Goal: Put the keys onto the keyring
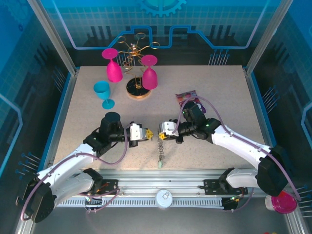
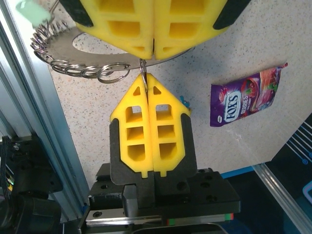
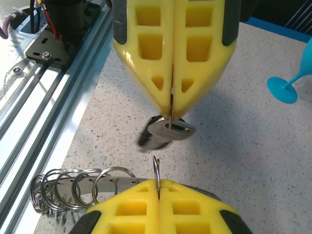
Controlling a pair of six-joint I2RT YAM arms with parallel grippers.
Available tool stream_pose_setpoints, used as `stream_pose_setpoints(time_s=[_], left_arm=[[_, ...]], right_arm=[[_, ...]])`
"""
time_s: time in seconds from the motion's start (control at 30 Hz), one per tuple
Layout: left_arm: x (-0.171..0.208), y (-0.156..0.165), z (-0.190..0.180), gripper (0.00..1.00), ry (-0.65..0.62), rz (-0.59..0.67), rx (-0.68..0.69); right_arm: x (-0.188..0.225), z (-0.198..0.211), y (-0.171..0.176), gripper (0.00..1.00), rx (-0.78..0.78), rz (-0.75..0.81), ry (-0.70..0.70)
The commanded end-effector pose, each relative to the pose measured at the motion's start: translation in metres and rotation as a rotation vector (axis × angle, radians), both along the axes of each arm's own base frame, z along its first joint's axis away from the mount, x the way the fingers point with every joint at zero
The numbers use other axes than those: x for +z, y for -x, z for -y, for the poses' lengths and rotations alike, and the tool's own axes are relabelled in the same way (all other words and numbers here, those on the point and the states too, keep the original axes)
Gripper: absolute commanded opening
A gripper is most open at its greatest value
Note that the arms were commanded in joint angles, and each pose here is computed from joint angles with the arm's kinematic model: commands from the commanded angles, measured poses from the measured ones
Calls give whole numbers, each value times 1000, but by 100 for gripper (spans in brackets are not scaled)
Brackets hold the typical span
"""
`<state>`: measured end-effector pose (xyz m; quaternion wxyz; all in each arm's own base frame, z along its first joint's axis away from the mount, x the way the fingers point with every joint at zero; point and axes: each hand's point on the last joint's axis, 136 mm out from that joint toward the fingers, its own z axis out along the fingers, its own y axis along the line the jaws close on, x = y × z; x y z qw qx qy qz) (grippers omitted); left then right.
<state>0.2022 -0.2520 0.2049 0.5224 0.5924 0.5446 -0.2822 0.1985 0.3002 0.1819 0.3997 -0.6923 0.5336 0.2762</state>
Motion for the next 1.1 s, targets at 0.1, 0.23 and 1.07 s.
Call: stream_pose_setpoints(time_s=[0.1, 0.23, 1.07], left_arm=[[16, 3, 5, 0, 16, 132, -82], [11, 7, 5, 0, -23, 155, -116], [1, 10, 14, 0, -46, 137, -217]], right_arm=[[6, -8, 8, 0, 82, 122, -17], [2, -10, 7, 0, 92, 173, 2], [2, -16, 2, 0, 116, 241, -13]])
